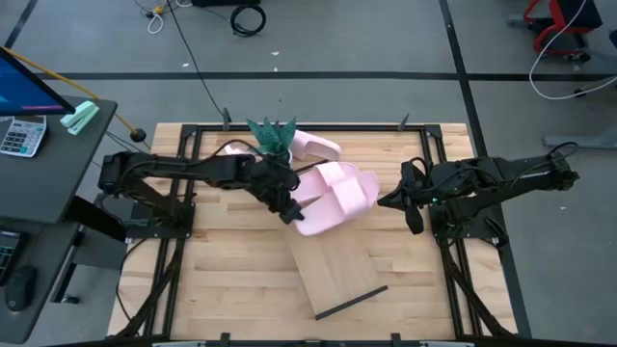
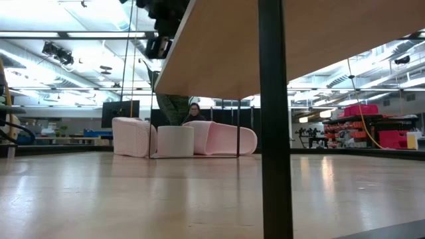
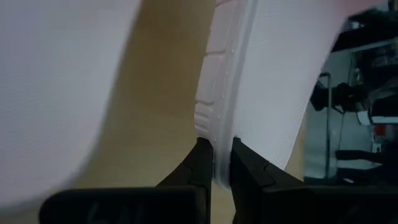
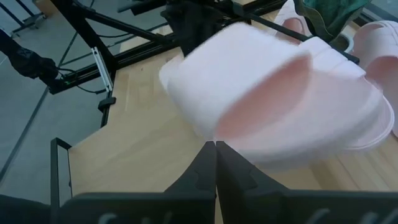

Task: Pick and place slides into the shelf
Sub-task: Put the bottom left pink slipper on the shelf

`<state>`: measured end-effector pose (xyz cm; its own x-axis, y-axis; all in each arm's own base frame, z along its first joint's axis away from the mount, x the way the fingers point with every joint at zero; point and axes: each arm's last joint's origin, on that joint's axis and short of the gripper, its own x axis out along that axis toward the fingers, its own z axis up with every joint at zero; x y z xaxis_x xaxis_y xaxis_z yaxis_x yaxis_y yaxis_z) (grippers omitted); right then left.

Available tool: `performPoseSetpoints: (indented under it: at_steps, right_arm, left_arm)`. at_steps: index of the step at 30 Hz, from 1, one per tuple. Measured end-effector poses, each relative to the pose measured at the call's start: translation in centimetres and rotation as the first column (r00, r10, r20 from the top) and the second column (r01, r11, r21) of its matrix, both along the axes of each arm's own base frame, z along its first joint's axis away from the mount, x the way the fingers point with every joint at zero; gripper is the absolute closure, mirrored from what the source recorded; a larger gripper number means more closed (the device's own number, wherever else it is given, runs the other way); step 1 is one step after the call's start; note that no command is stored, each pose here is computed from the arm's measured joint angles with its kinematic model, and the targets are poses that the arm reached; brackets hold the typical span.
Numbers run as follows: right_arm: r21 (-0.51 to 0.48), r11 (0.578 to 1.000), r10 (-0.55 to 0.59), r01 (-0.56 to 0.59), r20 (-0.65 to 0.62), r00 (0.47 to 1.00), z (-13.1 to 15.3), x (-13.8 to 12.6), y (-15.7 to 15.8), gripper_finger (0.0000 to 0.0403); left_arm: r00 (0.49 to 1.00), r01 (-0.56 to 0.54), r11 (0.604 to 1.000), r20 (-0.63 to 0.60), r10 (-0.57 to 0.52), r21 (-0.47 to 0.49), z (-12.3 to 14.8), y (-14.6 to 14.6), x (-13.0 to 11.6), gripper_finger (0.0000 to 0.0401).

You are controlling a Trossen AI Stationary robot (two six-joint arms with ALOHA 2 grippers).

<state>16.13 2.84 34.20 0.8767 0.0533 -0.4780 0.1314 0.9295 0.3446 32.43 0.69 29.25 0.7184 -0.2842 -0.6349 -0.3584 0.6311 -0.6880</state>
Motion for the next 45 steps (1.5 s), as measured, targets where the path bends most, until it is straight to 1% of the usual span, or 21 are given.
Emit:
performPoseSetpoints:
  at_steps: [5, 10, 15, 22, 24, 39, 45]
  right_arm:
    - [0.000, 1.000, 0.000, 0.000, 0.000, 1.000, 0.0, 0.0, 0.0, 0.0400]
    - [0.000, 1.000, 0.000, 0.000, 0.000, 1.000, 0.0, 0.0, 0.0, 0.0398]
    - [0.000, 1.000, -0.001, 0.001, 0.000, 1.000, 0.0, 0.0, 0.0, 0.0400]
    - [0.001, 1.000, -0.001, 0.001, 0.003, 1.000, 0.0, 0.0, 0.0, 0.0400]
    - [0.001, 1.000, -0.001, 0.001, 0.004, 1.000, 0.0, 0.0, 0.0, 0.0400]
    - [0.004, 1.000, -0.002, 0.002, 0.008, 1.000, 0.1, 0.1, 0.0, 0.0398]
    - [0.004, 1.000, -0.002, 0.002, 0.008, 1.000, 0.1, 0.1, 0.0, 0.0400]
  left_arm:
    - [1.000, -0.006, 1.000, -0.027, 0.006, 0.007, -0.4, 0.5, -0.1, 0.0365]
    - [0.997, -0.002, 1.000, -0.081, 0.001, -0.004, -0.7, 0.6, -0.4, 0.0365]
    - [0.995, -0.001, 1.000, -0.104, 0.001, -0.006, -0.9, 0.6, -0.6, 0.0365]
    - [0.993, -0.001, 1.000, -0.121, -0.001, -0.010, -1.5, 0.6, -0.1, 0.0365]
    - [0.990, 0.000, 1.000, -0.142, -0.001, -0.009, -1.9, 0.6, -0.1, 0.0365]
    - [0.987, 0.006, 1.000, -0.163, -0.008, -0.016, -3.0, 0.7, 0.7, 0.0367]
    - [0.987, 0.003, 1.000, -0.162, -0.005, -0.012, -3.0, 0.7, 0.7, 0.0364]
